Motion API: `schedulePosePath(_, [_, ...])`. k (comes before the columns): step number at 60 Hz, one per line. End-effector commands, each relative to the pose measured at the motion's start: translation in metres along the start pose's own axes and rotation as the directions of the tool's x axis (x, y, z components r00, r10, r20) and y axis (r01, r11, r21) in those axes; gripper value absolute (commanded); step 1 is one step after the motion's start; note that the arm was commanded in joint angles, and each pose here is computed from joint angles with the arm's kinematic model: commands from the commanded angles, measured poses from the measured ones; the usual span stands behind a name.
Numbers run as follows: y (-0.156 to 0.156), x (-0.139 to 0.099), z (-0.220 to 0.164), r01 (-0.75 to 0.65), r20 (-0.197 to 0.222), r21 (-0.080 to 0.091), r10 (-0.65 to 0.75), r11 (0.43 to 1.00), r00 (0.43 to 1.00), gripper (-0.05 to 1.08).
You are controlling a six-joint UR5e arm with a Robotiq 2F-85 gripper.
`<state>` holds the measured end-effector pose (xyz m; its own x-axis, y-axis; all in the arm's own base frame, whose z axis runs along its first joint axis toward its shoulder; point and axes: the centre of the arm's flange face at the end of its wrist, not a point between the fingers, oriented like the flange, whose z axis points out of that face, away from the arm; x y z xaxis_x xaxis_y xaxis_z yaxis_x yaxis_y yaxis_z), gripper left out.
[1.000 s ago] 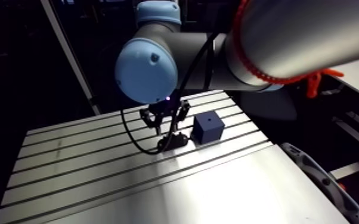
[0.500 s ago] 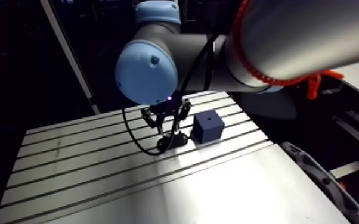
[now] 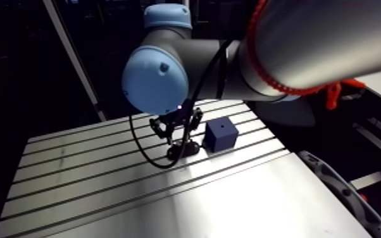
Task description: Pick up the M10 bolt and insert it into the hole until fully seated.
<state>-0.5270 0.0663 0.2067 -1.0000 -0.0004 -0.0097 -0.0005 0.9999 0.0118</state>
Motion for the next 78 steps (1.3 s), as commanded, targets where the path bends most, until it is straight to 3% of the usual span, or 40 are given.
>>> schedulePosePath(1, [-0.0002,-0.0002,0.0003,-0.001,0.001,0.000,0.001,1.000,1.000,0.49])
schedulePosePath(46, [-0.0008,-0.0016,0.0037,-0.001,0.008,0.003,0.001,1.000,1.000,0.51])
schedulePosePath(78, [-0.0008,-0.0011,0.0040,-0.001,0.009,0.005,0.001,1.000,1.000,0.59])
